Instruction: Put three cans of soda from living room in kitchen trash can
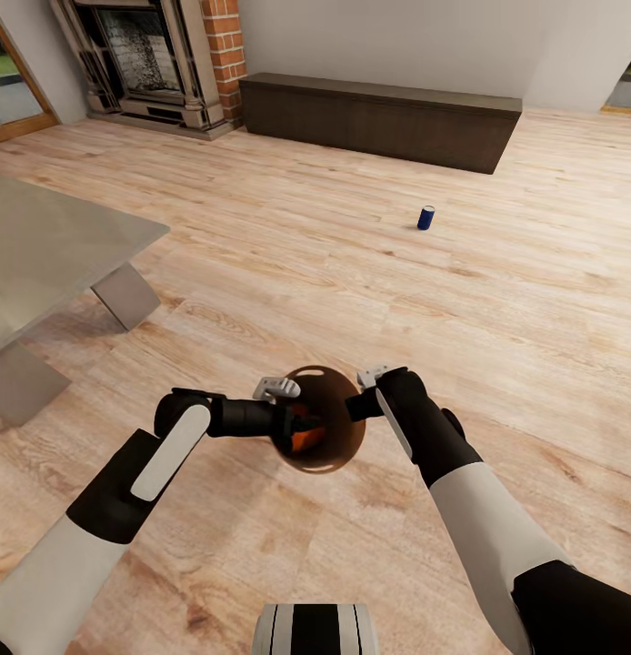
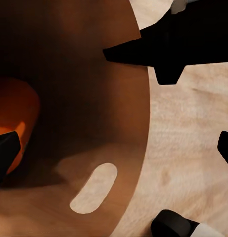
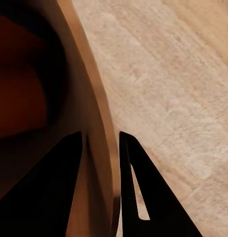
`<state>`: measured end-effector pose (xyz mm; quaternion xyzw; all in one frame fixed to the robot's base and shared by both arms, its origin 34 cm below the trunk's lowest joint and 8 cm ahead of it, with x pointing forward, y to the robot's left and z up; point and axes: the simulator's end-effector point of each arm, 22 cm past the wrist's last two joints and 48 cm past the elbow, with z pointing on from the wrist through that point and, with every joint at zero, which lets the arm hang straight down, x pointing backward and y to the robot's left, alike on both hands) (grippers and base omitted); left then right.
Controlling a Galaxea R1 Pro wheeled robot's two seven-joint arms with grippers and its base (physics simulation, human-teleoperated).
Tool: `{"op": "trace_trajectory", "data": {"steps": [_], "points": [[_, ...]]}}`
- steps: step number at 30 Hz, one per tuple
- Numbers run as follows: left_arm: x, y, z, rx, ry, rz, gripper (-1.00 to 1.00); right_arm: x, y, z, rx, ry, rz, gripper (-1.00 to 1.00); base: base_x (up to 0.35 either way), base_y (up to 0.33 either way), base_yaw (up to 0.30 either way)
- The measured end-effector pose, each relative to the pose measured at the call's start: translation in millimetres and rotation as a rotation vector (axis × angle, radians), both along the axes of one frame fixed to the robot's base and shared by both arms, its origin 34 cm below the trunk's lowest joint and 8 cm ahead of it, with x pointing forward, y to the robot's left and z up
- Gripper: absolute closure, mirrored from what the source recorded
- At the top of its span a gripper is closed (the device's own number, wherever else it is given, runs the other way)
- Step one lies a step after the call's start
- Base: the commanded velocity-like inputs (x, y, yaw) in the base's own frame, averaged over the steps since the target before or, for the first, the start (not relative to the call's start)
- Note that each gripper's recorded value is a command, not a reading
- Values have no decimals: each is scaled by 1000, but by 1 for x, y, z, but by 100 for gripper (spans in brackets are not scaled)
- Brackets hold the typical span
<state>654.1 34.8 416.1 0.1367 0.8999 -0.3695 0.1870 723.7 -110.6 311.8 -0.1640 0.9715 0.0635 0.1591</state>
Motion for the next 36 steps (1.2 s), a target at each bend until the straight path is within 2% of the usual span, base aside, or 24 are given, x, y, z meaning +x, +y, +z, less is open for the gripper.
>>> {"op": "trace_trajectory", "data": {"steps": [7,13,14,16,17,19,21,24,26,28,30,31,32,36], "points": [[2,7,14,-30,-32,-17,-100,9,-1,12,-1,-38,1,100,0,0,0],[-3,36,39,-92,-61,-64,-100,16,0,21,10,-65,-2,100,0,0,0],[3,54,39,-63,-85,-57,-100,16,-1,21,8,-65,-3,100,0,0,0],[11,74,56,-106,-108,-39,-100,15,1,20,19,-58,-5,100,0,0,0],[17,87,70,-148,-125,-25,-100,14,2,20,25,-54,-6,100,0,0,0],[23,105,86,-187,-145,-8,-100,14,2,20,29,-53,-7,100,0,0,0],[29,140,112,-246,-177,17,-100,14,0,19,21,-54,-7,100,0,0,0],[26,175,119,-267,-183,61,-100,15,-3,19,14,-56,-8,100,0,0,0],[25,189,114,-250,-187,86,-100,14,-2,19,17,-54,-8,100,0,0,0],[28,203,103,-209,-208,110,-100,14,-2,18,21,-52,-9,100,0,0,0],[35,233,68,-76,-246,149,-100,13,-3,17,23,-49,-12,100,0,0,0],[37,248,46,-16,-244,168,-100,13,-4,17,22,-48,-13,100,0,0,0],[37,265,11,42,-234,201,-100,12,-7,16,23,-46,-17,100,0,0,0],[33,288,-40,83,-230,258,-100,13,-20,14,9,-46,-26,100,0,0,0]]}}
